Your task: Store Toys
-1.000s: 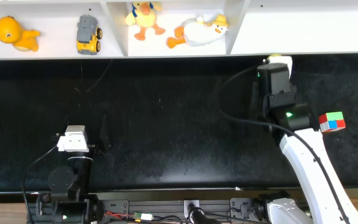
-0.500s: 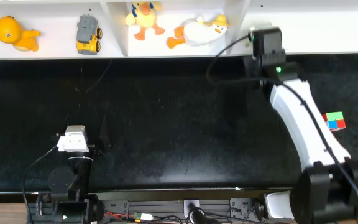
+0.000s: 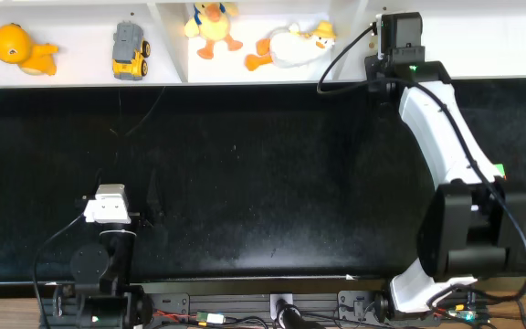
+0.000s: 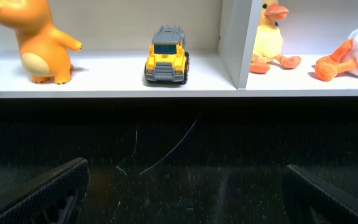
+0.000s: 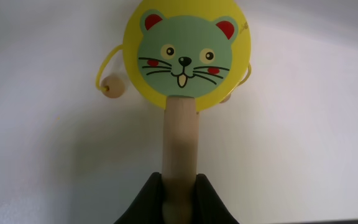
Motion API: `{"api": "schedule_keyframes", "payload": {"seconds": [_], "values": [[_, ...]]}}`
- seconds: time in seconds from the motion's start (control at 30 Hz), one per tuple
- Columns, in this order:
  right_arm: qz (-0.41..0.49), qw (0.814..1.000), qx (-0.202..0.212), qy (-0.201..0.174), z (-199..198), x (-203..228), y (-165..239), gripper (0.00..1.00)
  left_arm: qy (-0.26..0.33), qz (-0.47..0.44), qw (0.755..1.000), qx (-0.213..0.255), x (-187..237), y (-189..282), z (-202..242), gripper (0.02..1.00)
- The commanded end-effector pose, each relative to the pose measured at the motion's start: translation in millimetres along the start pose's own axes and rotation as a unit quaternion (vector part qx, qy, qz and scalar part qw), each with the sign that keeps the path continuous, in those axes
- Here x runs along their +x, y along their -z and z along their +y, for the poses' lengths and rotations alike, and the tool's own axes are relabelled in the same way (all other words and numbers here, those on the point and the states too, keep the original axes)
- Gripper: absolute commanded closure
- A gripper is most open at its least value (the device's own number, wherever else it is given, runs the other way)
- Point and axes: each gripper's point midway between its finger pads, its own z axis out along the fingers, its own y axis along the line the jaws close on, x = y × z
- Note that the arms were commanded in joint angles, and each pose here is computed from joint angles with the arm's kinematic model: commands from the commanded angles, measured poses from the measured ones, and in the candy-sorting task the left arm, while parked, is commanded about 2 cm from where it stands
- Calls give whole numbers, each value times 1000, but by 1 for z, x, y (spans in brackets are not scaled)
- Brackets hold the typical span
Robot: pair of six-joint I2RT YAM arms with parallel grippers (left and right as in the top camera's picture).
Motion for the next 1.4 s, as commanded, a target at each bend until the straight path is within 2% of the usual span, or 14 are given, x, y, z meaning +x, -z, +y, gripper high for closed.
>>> {"api": "schedule_keyframes", "payload": {"seconds": [0.03, 0.1, 0.17, 0.2, 0.3, 0.47, 0.67, 0.93, 1.07, 1.17, 1.4], "values": [[-7, 1000, -25, -6, 6, -8, -8, 864, 5, -3, 1000, 0, -1, 1, 0, 20], [-10, 1000, -24, -7, 6, -10, -9, 709, 5, -3, 1000, 0, -1, 1, 0, 23], [-13, 1000, -23, -8, 6, -11, -9, 660, 5, -3, 1000, 0, -1, 1, 0, 20], [-13, 1000, -23, -14, 5, -12, -9, 654, 5, -3, 1000, 0, -1, 1, 0, 23], [-10, 999, -22, -40, 3, -10, -10, 549, 5, -3, 1000, 0, -1, 1, 0, 20], [-10, 998, -22, -50, 0, -10, 1, 251, 5, -3, 1000, 0, -1, 1, 0, 20], [-17, 998, -11, -58, -16, -7, 28, 128, 5, -3, 1000, 0, -1, 1, 0, 23], [-14, 998, 1, -67, -28, 50, 69, 5, 5, -3, 1000, 0, -1, 1, 0, 20], [-24, 997, 24, -70, -37, 81, 102, 5, 5, -3, 1000, 0, -1, 1, 0, 20], [-8, 998, 21, -66, -36, 105, 121, 7, 5, -3, 1000, 0, -1, 1, 0, 20], [21, 998, 15, -59, -34, 126, 134, 5, 5, -3, 1000, 0, -1, 1, 0, 20]]}}
